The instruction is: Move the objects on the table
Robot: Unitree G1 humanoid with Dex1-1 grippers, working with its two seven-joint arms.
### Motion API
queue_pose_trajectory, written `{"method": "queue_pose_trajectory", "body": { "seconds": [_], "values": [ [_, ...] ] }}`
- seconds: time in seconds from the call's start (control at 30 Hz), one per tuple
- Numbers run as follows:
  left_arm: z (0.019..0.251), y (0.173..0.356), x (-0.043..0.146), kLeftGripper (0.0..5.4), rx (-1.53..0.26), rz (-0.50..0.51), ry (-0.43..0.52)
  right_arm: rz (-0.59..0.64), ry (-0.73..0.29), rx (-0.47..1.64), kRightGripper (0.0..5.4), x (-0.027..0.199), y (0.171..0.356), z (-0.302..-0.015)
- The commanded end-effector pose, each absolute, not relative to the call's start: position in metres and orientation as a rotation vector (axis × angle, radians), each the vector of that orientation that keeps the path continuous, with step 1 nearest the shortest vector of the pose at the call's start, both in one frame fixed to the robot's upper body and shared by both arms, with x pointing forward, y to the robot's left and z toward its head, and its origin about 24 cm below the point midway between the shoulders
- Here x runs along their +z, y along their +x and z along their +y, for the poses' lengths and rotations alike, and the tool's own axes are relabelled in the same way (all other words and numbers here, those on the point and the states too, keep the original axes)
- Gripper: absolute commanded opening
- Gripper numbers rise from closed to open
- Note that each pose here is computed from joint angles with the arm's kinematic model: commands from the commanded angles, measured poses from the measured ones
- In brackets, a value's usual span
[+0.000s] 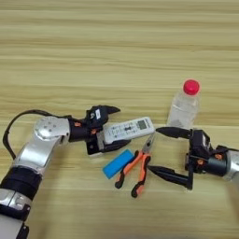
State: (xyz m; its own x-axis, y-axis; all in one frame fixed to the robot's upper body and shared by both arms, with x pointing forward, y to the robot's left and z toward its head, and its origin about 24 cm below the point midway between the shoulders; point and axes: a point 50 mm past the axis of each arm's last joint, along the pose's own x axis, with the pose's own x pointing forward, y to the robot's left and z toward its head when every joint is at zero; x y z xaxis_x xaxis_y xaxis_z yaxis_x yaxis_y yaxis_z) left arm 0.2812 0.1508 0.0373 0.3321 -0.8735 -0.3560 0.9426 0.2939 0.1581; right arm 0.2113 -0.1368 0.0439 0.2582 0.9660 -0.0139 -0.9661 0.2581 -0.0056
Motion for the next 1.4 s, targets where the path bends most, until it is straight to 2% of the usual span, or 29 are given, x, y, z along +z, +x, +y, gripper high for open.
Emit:
{"method": "queue_pose_trajectory", "body": {
  "seconds": [0.03,0.37,0.57,1.07,1.4],
  "values": [
    [0.154,0.283,0.036,5.4,-1.233,0.255,0.39,0.008,-0.036,1.311,5.39,0.046,0.211,-0.136],
    [0.155,0.283,0.033,5.4,-1.227,0.266,0.395,0.008,-0.048,1.31,5.39,0.047,0.212,-0.136],
    [0.157,0.283,0.029,4.71,-1.224,0.29,0.401,0.002,-0.051,1.313,5.4,0.049,0.212,-0.135],
    [0.16,0.277,0.015,2.94,-1.305,0.43,0.471,-0.012,-0.05,1.322,5.4,0.051,0.208,-0.13],
    [0.162,0.27,0.006,2.84,-1.37,0.512,0.498,-0.02,-0.046,1.327,5.4,0.052,0.207,-0.128]
  ]
}}
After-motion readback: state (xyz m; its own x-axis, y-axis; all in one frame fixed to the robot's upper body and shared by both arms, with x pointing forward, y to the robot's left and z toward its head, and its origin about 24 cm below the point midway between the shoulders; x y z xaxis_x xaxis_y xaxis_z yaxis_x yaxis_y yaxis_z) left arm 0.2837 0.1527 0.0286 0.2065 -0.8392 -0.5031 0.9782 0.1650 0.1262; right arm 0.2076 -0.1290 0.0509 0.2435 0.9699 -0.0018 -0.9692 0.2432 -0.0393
